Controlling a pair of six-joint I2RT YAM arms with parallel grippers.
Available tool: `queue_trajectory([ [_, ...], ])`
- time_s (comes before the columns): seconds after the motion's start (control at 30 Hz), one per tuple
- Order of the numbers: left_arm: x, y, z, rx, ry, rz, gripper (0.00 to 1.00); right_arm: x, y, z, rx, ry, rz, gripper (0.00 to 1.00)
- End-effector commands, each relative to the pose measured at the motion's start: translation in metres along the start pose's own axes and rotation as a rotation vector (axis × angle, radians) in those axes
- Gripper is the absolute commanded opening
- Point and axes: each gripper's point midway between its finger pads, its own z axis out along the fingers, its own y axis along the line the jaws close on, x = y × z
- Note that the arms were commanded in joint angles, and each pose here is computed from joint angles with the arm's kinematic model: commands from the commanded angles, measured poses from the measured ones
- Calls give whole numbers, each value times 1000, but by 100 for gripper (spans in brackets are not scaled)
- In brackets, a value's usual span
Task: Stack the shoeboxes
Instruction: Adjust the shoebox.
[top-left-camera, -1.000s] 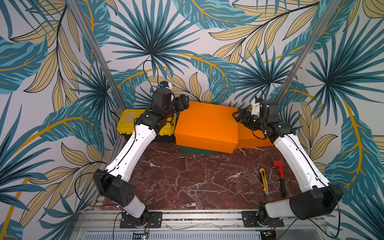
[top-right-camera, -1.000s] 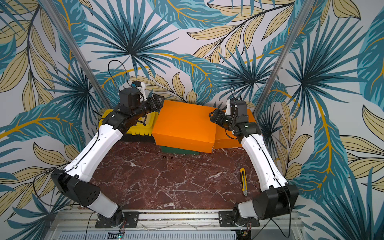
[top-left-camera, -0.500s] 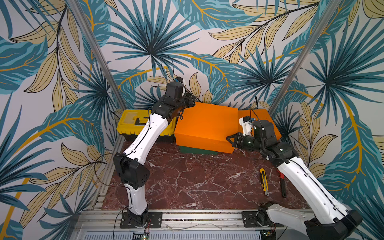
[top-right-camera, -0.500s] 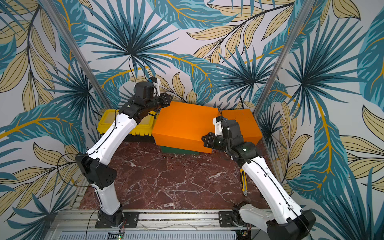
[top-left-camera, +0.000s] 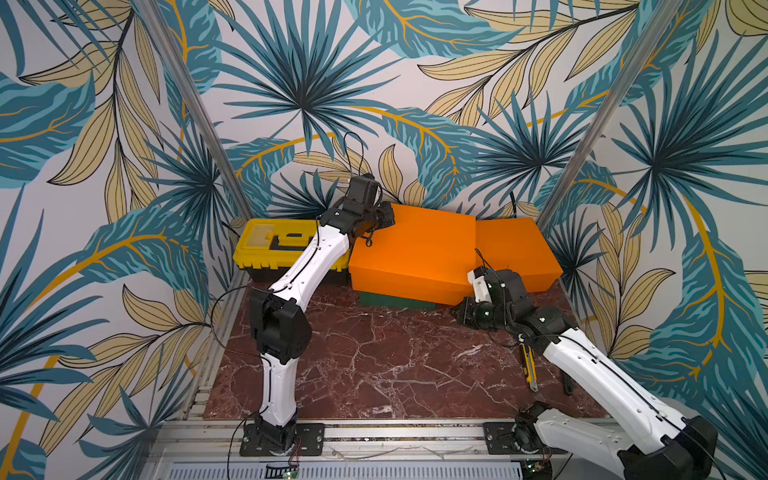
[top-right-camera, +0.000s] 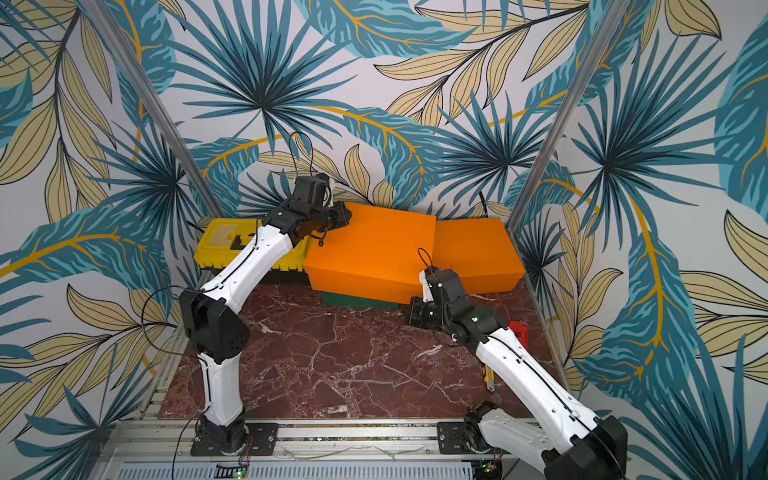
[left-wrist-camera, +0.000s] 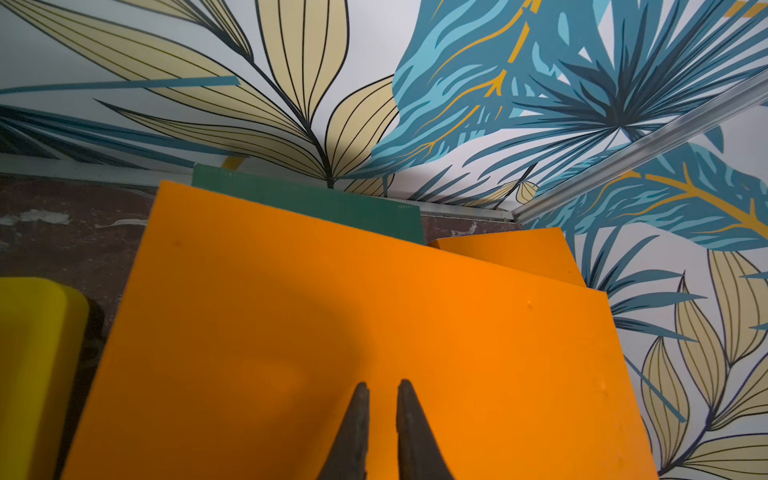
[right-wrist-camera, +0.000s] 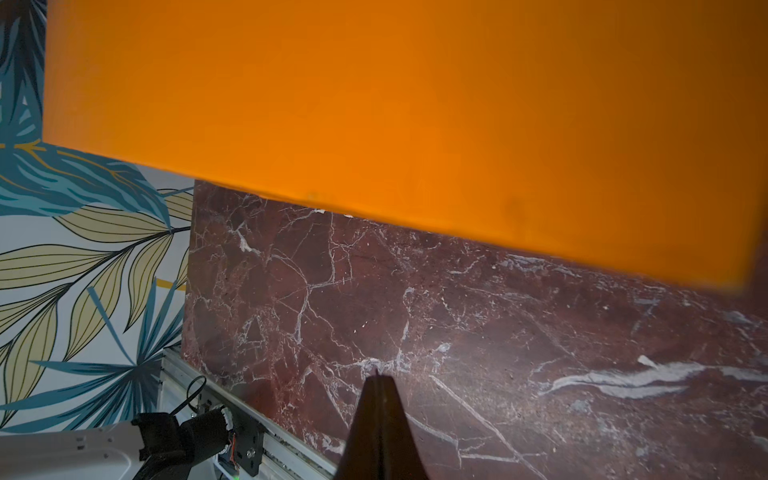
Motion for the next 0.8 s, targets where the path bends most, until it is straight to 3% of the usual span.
queue_trajectory([
  [0.0,14,10,1,-41,25,9,15,-11,-7,1,51,-58,-4,0],
  [0.27,41,16,-3,-53,82,6,15,-23,-18,8,110,-112,-8,0],
  [0.47,11,-17,-38,30,3,34,17,-29,-21,5,136,-136,-17,0],
  [0.63,-29,-42,-76,71,-123,102,53,-36,-22,0,140,-167,-7,0],
  [0.7,-43,-50,-82,80,-164,163,72,-38,-23,-2,147,-178,-9,0],
  [0.77,-54,-56,-84,82,-194,226,82,-41,-24,-3,156,-184,-8,0],
])
